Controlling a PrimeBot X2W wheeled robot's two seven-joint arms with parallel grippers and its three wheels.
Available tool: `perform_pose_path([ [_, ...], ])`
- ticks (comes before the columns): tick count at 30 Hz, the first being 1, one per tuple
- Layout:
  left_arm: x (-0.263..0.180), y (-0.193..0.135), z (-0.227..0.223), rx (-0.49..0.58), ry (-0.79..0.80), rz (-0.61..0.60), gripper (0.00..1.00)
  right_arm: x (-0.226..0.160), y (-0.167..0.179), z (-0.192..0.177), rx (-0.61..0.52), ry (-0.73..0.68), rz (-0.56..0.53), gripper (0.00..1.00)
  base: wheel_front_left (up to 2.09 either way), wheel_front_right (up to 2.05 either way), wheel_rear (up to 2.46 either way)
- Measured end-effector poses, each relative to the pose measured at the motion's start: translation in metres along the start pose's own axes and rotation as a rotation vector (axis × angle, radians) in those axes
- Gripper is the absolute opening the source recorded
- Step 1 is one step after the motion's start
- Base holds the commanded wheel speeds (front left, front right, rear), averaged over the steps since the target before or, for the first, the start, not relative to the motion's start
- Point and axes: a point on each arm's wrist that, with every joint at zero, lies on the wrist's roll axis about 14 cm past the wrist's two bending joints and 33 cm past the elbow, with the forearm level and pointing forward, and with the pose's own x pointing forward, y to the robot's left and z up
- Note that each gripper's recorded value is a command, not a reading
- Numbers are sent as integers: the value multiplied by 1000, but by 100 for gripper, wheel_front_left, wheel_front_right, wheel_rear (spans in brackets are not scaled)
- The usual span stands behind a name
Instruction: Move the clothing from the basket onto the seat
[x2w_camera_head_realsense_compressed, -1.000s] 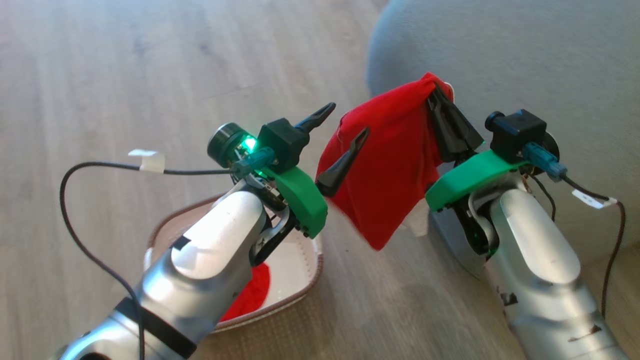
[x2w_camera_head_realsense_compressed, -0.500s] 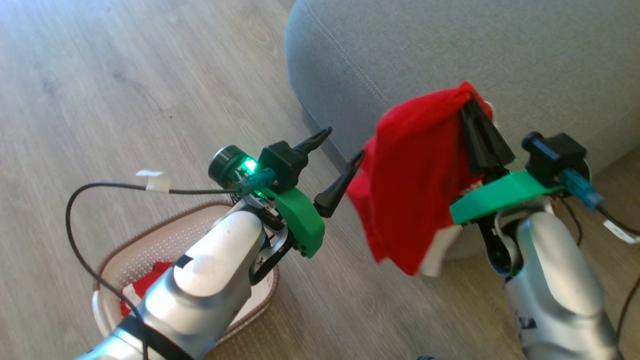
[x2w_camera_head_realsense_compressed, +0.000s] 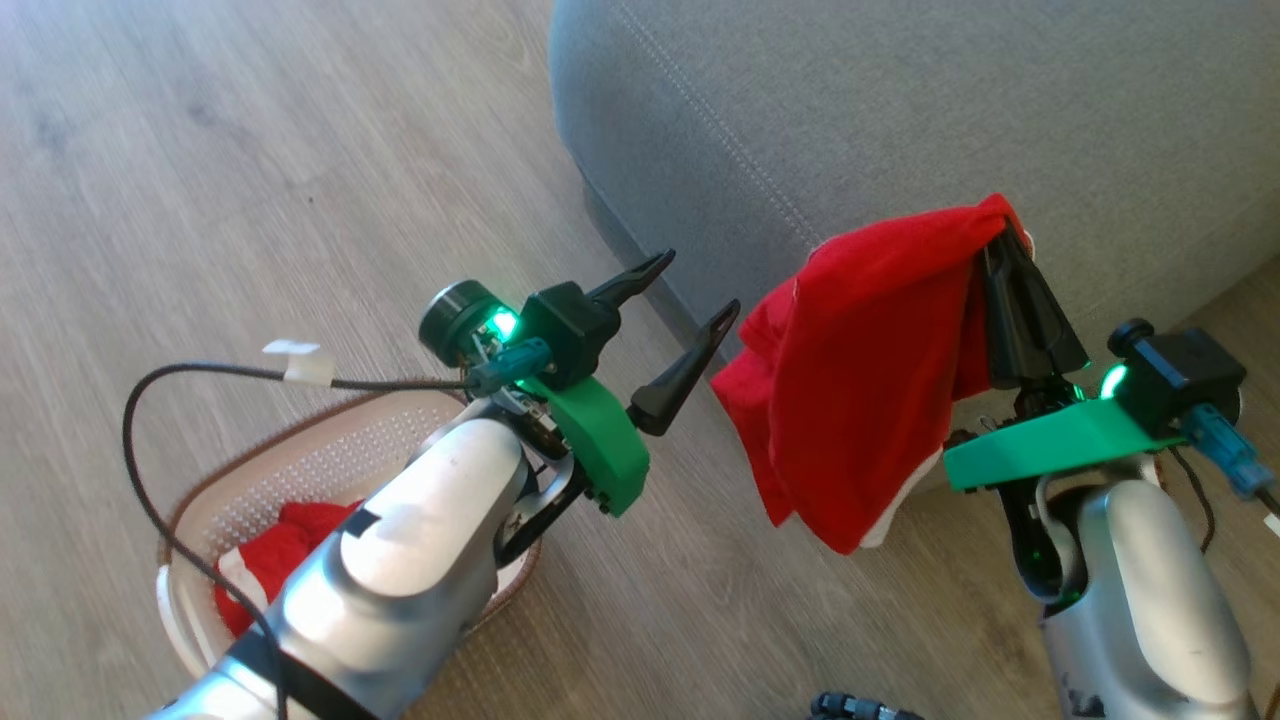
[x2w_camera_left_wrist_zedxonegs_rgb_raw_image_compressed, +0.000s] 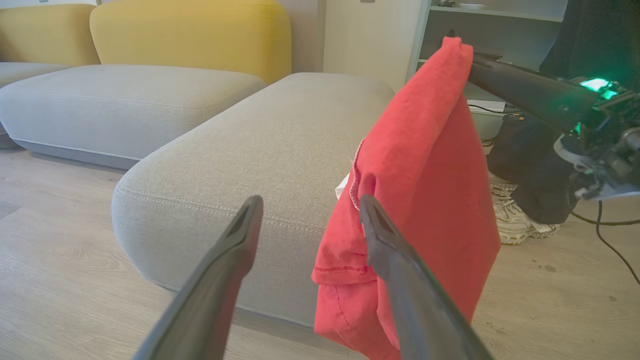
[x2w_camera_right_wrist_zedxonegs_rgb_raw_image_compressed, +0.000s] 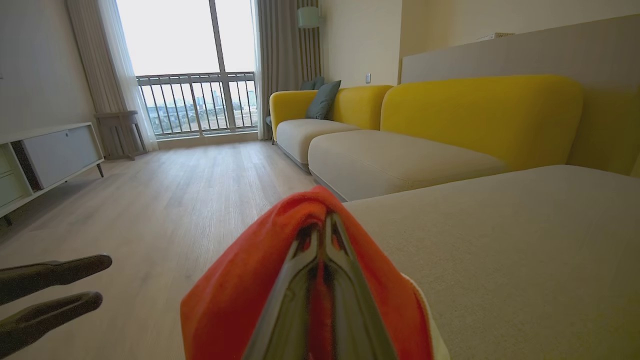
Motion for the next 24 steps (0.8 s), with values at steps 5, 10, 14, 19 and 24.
perform_pose_path([
  [5,-9,13,-15,-14,18,7,100,11,2,-7,-78,25,14,0,0,0,0],
  [10,-25,34,-39,-27,51,24,100,53,0,5,-171,-11,22,0,0,0,0],
  [14,-40,49,-57,-47,74,49,100,86,-1,15,-253,-38,21,0,0,0,0],
  [19,-50,58,-65,-57,75,55,100,112,-11,23,-335,-31,-11,0,0,0,0],
  [24,-63,70,-69,-64,74,66,100,147,-25,42,-412,-36,-86,0,0,0,0],
])
